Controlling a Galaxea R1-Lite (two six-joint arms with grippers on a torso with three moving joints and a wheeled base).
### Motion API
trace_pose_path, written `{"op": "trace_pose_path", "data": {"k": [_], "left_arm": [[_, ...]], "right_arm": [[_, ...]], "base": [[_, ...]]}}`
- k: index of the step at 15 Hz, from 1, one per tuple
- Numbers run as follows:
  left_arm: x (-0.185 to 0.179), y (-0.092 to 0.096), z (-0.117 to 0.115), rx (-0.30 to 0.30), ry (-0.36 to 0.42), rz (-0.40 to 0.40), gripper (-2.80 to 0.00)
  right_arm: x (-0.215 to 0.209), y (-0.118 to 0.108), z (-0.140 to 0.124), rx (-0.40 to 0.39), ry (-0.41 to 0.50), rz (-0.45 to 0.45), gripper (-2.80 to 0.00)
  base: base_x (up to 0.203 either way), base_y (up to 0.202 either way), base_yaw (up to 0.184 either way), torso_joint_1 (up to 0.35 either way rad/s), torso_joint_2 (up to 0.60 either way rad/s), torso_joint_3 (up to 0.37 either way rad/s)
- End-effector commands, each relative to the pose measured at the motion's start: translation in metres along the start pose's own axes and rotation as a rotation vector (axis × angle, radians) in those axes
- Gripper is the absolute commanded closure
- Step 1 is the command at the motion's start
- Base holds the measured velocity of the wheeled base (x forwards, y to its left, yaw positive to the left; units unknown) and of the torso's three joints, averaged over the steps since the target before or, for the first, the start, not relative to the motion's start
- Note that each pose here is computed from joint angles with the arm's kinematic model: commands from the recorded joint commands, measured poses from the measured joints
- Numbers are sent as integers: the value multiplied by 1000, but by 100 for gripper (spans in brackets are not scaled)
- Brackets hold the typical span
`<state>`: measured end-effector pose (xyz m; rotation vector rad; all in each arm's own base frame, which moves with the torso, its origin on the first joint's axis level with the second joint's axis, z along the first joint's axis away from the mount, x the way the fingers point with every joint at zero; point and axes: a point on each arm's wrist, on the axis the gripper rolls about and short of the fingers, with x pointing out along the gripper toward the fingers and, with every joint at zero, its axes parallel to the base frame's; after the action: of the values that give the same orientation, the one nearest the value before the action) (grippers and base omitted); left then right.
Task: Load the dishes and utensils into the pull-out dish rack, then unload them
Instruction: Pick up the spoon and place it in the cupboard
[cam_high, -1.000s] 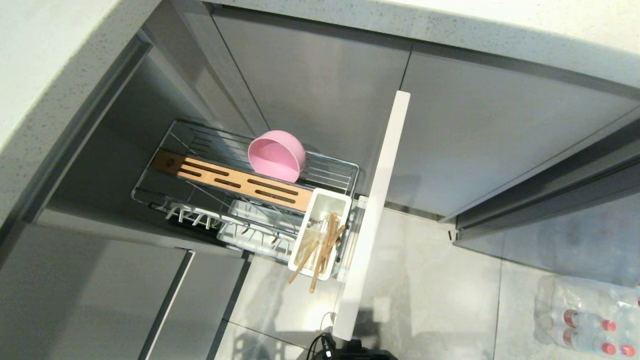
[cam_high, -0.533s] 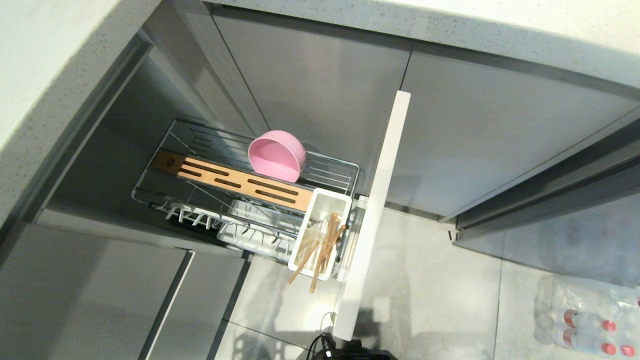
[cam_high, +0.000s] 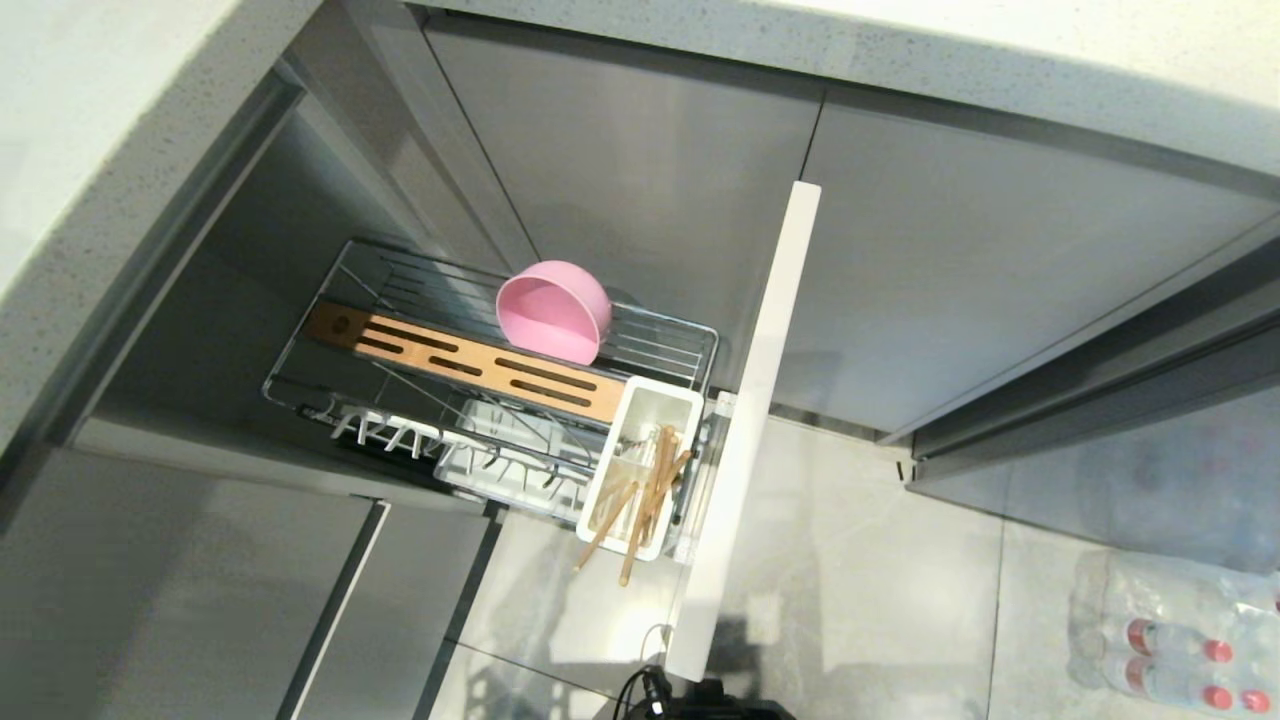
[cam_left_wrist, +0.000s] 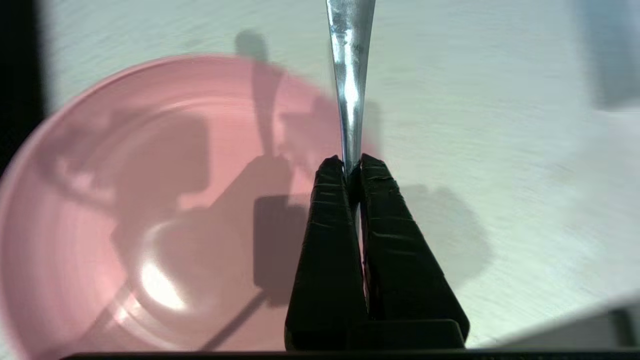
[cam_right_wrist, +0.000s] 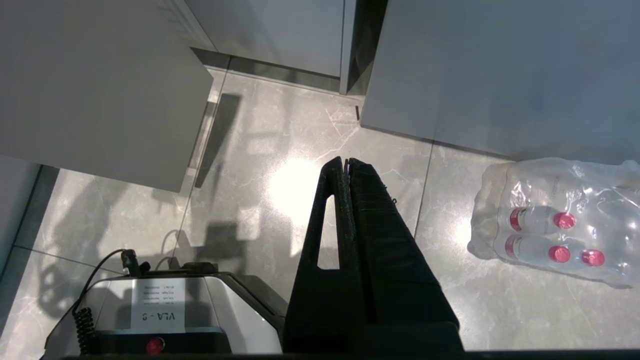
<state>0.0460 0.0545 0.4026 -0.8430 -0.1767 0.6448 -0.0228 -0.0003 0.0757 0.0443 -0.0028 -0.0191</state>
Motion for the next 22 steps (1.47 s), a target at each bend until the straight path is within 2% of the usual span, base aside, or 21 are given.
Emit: {"op": "trace_pose_path", "data": {"k": [1,4,8,10,11,12,14,15,17,19,22], "left_arm": [[-19,-17,3,39,-39,-117,0],[-47,-41,11,177,-112,-333,0],[-72,-58,17,285,-171,-601,0],[-78,-64,18,345,-163,-724,0],[-79,-66,17,387,-134,-802,0],[-78,-66,16,428,-75,-882,0],[-73,-63,10,483,123,-1033,0],[-69,-60,6,495,213,-1084,0],[-55,-51,-3,511,462,-1195,0],[-41,-46,-8,516,662,-1282,0],[-16,-44,-8,427,776,-1263,0]], "right_arm": [[0,0,0,1,0,0,0],[0,0,0,0,-1,1,0],[0,0,0,0,0,1,0],[0,0,0,0,2,-1,0],[0,0,0,0,0,1,0],[0,0,0,1,2,-1,0],[0,0,0,0,1,0,0],[0,0,0,0,0,-1,0],[0,0,0,0,1,-1,0],[0,0,0,0,1,1,0],[0,0,0,0,-1,-1,0]], "base": [[0,0,0,0,0,0],[0,0,0,0,0,0],[0,0,0,0,0,0],[0,0,0,0,0,0],[0,0,0,0,0,0],[0,0,0,0,0,0],[0,0,0,0,0,0],[0,0,0,0,0,0],[0,0,0,0,0,0],[0,0,0,0,0,0],[0,0,0,0,0,0]]}}
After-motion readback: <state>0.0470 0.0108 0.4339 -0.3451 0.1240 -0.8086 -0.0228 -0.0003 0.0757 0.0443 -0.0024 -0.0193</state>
